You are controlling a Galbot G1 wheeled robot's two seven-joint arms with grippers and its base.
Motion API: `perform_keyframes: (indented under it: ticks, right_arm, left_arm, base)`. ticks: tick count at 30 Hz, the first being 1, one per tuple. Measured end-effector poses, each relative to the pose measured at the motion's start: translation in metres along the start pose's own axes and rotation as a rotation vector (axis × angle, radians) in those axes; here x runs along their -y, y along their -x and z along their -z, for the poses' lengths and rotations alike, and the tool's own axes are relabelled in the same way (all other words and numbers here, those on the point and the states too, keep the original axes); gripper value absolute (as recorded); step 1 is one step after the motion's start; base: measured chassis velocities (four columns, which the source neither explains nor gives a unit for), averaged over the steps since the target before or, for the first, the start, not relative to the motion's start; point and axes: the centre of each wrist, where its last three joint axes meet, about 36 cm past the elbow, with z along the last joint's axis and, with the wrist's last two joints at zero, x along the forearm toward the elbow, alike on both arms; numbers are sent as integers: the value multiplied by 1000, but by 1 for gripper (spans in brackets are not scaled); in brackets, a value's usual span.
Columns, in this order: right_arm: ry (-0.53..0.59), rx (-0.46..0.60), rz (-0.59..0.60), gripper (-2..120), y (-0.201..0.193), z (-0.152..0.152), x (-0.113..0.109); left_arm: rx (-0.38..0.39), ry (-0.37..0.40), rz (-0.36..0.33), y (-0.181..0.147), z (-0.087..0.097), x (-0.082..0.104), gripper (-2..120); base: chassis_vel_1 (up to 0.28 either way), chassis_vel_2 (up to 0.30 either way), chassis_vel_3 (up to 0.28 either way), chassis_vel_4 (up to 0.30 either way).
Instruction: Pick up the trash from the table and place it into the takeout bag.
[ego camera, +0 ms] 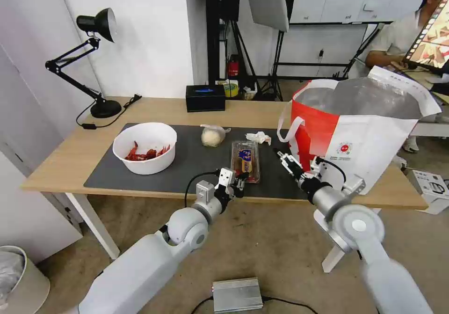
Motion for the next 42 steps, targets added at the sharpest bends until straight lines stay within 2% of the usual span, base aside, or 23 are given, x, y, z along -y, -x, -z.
perform_keyframes:
  ticks: [18,34,42]
  right_arm:
    - [-14,-23,-90,100,60,-3,-13]
    - [-2,-95,-98,100,86,-7,-15]
    - [-3,-125,-121,100,104,1,-16]
  left_arm:
    - [4,-16,10,2,0,3,0]
    - [8,-24,16,2,1,1,0]
    - [10,-29,13,1,3,-1,0]
  base:
    - [0,0,0,0]
    - [0,0,0,0]
    - [0,0,0,0]
